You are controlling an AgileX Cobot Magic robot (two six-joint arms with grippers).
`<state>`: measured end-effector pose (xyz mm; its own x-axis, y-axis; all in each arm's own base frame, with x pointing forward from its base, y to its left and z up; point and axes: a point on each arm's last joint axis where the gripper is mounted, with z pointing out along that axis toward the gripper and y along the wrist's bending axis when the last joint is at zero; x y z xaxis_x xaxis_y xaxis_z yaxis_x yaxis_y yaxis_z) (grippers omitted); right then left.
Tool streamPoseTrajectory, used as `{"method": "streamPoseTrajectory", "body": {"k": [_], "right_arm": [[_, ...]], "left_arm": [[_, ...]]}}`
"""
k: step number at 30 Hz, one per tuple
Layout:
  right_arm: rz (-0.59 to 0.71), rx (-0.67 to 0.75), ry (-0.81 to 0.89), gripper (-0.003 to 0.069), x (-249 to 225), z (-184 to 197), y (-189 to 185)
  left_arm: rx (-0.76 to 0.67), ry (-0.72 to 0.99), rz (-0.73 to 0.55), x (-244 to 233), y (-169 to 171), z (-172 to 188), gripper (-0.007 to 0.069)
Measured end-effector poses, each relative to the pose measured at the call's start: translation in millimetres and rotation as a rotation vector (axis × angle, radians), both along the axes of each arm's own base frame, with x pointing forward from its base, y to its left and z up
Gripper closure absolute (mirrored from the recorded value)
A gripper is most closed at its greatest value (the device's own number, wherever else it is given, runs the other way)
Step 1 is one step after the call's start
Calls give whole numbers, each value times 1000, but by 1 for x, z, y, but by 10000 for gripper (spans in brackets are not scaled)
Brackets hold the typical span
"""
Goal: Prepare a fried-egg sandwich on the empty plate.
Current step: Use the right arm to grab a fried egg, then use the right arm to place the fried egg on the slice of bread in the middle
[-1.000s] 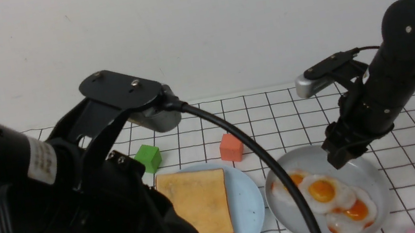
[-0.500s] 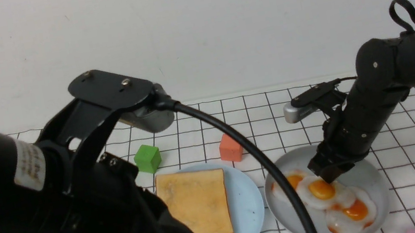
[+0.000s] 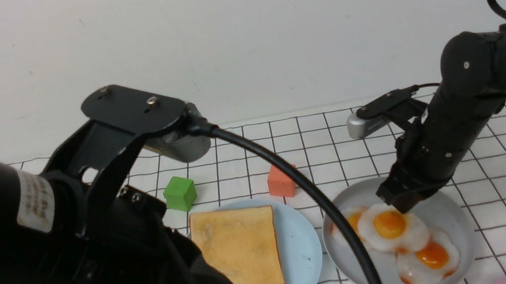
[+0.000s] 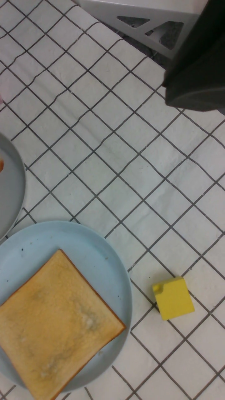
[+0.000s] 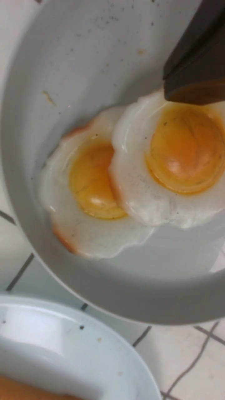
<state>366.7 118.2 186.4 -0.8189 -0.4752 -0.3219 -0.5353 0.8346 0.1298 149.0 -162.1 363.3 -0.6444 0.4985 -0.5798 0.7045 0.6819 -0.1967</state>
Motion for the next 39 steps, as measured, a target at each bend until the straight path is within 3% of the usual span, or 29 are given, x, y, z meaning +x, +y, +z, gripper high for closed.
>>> {"method": "streamPoseTrajectory", "body": {"k": [11,22,30,35,39], "right_arm": [[-31,120,-30,664,-10,32,12],[88,230,-69,665,-10,43,93],[96,290,-51,662,24,13,145],[84,311,-11,624,26,-3,154],[83,318,-6,515,25,0,154]], "left_arm": [[63,30,14,-2,5,-3,638],[170,56,242,-24,47,-23,638],[79,42,381,-53,79,-31,638],[54,34,447,-56,86,-29,638],[41,15,459,-53,85,-29,638]]}}
